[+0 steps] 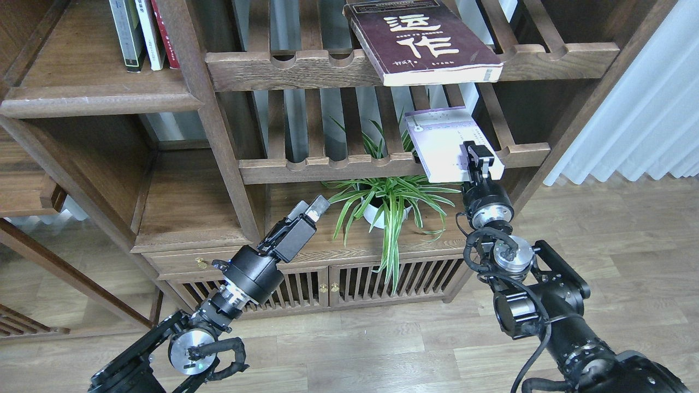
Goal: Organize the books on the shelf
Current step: 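Pull the white book off the shelf down toward the left gripper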
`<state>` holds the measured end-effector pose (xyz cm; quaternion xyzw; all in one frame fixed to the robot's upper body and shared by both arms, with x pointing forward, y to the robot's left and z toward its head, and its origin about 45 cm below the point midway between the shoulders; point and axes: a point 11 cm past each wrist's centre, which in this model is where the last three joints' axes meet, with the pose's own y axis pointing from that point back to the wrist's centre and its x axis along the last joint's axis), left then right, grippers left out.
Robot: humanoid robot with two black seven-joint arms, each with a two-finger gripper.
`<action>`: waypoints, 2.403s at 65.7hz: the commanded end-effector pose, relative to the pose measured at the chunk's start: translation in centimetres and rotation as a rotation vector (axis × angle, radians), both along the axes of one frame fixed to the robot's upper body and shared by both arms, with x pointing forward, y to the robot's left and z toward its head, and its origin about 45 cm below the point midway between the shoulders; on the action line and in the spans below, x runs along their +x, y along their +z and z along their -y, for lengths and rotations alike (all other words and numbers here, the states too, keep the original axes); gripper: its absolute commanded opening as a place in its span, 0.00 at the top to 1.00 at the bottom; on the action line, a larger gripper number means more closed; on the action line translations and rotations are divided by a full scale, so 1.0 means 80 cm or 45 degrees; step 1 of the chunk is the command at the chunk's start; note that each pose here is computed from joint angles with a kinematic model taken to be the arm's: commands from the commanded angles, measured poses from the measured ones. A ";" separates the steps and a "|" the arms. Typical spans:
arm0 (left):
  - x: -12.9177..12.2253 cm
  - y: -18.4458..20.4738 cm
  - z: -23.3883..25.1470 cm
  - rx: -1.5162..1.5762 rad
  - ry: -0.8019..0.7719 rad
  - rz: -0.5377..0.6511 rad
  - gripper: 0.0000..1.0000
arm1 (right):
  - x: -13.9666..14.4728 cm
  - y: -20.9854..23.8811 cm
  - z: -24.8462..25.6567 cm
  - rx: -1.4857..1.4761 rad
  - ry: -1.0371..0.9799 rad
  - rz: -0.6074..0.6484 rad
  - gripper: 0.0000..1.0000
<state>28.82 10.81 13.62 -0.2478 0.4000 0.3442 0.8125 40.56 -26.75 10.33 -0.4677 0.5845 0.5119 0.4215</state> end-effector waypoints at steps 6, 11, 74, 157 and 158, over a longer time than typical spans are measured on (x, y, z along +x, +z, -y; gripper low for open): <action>-0.001 -0.002 0.000 -0.001 0.003 -0.005 0.00 | -0.001 0.006 0.001 0.034 -0.009 0.078 0.83; -0.002 -0.002 0.000 -0.001 0.003 -0.007 0.00 | -0.002 0.008 0.001 0.043 -0.007 0.114 0.90; -0.009 -0.018 -0.029 -0.353 -0.013 -0.473 0.03 | -0.153 -0.021 -0.076 0.275 0.332 0.260 0.95; -0.022 -0.032 -0.024 -0.266 -0.096 -0.520 0.02 | -0.217 -0.019 -0.184 0.205 0.757 0.265 0.95; -0.024 -0.032 -0.021 -0.268 -0.103 -0.520 0.02 | -0.219 -0.020 -0.184 0.203 0.758 0.262 0.95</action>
